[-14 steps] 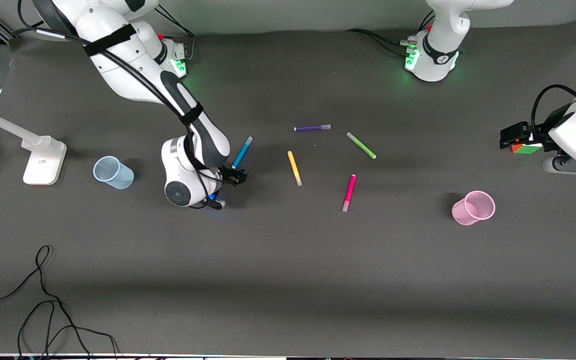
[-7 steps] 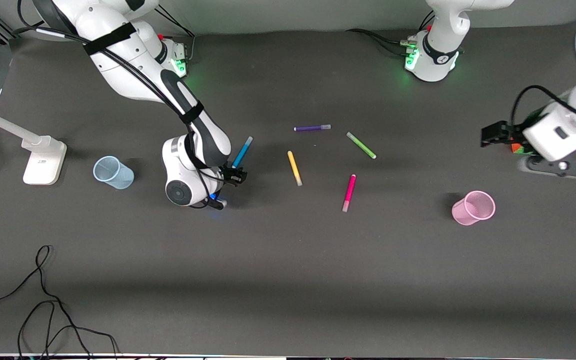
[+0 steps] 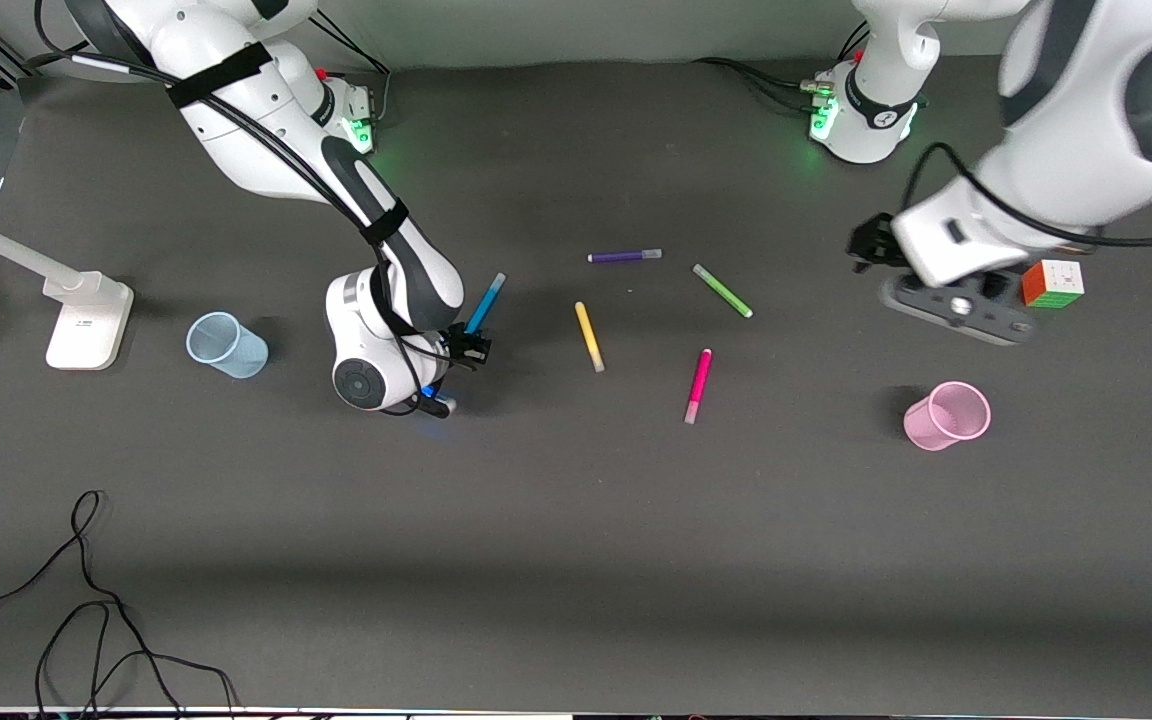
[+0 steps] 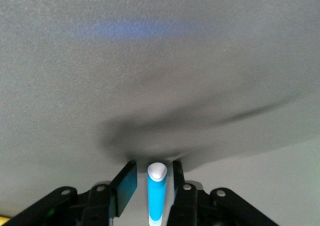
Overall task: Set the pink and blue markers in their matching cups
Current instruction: 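Lift the blue marker with the right gripper while the left gripper reaches pink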
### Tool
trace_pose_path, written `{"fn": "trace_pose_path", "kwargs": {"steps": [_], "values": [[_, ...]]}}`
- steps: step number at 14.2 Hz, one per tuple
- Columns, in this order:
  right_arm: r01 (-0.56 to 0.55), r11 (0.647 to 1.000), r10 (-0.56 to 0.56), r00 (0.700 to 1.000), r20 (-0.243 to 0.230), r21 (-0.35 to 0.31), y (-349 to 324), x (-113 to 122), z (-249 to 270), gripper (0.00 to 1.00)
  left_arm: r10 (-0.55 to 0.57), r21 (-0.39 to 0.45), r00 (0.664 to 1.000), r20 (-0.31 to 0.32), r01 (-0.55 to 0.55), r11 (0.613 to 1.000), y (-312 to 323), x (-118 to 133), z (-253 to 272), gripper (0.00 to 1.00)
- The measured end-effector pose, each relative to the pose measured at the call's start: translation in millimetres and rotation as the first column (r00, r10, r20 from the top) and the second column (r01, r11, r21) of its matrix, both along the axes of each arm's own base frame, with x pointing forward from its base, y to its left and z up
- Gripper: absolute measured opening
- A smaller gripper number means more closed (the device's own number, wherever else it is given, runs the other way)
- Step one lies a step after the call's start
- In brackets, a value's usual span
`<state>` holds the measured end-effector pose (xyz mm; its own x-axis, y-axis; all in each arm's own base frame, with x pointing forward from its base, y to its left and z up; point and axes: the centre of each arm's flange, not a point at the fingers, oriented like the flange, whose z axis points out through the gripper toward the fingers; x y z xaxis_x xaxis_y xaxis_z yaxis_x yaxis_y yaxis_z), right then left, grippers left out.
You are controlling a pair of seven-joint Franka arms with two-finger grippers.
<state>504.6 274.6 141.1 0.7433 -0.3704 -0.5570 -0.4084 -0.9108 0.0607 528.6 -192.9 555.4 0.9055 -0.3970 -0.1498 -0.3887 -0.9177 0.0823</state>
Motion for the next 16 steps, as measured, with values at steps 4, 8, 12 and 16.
{"fn": "trace_pose_path", "kwargs": {"steps": [4,8,12,16], "values": [[0.007,1.0,-0.007,1.0,-0.009,0.011,4,-3,1,0.21,-0.086,-0.007,0.996,0.003,0.086,0.996,-48,-16,-30,1.0],[0.006,1.0,-0.006,1.0,-0.01,0.013,6,-4,1,0.18,-0.102,-0.024,0.994,0.038,0.102,0.994,-64,-17,-95,1.0],[-0.003,1.0,0.003,1.0,-0.006,0.025,8,-1,19,0.18,-0.118,-0.05,0.992,0.046,0.12,0.991,-86,-16,-167,1.0],[-0.09,0.996,0.091,0.99,0.106,-0.013,-23,24,134,0.18,-0.124,-0.052,0.991,0.059,0.127,0.991,-108,-13,-242,1.0]]}}
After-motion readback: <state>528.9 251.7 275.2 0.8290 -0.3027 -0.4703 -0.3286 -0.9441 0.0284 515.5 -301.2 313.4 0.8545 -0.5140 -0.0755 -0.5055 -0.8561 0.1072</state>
